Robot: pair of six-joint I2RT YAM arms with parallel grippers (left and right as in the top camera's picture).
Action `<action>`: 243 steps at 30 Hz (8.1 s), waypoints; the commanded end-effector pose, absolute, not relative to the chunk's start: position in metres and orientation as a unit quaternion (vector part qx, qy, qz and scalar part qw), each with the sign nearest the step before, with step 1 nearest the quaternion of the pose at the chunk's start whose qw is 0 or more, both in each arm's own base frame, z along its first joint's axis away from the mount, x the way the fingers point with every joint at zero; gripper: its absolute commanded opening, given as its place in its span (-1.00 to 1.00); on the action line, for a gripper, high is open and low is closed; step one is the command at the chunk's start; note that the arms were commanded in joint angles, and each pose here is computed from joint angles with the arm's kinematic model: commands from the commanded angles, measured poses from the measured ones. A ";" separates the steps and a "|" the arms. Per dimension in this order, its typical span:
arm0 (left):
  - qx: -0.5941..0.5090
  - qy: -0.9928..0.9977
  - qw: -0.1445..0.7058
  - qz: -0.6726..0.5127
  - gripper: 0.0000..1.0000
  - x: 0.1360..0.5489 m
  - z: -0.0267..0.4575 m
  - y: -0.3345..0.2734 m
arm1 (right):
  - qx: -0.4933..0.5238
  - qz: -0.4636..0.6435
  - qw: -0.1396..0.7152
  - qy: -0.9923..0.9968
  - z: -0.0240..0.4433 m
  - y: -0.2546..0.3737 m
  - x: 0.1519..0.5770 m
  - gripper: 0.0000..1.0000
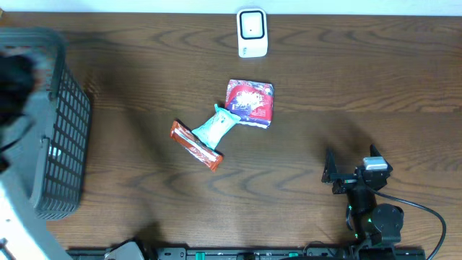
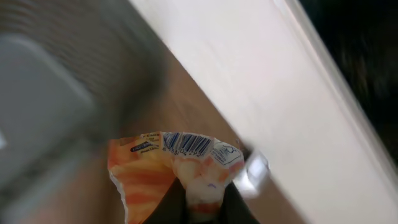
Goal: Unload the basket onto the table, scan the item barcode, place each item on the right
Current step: 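Carry the orange box out and drop it beside the red bar, then reach the right gripper to the purple-red pack and grasp it, then lift the pack to the scanner, then set it down right of it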
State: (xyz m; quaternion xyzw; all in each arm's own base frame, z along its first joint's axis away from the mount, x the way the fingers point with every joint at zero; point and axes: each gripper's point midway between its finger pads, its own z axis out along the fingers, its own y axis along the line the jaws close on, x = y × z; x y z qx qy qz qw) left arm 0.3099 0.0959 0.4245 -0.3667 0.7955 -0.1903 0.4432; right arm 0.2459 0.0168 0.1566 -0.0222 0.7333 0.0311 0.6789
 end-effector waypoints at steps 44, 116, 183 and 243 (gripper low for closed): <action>-0.066 0.991 -0.021 -0.112 0.51 0.371 0.144 -0.156 | -0.023 0.024 0.679 0.733 0.156 0.015 0.246 0.98; -0.219 0.974 -0.024 0.055 0.96 0.347 0.167 -0.016 | -0.129 0.489 0.171 0.845 0.229 0.184 0.362 0.99; -0.219 0.974 -0.024 0.055 0.95 0.347 0.167 -0.016 | 0.057 0.093 0.243 0.964 0.158 0.090 0.449 -0.98; -0.219 0.974 -0.022 0.054 0.96 0.348 0.167 -0.016 | -0.052 0.227 0.085 0.969 0.146 0.105 0.442 0.99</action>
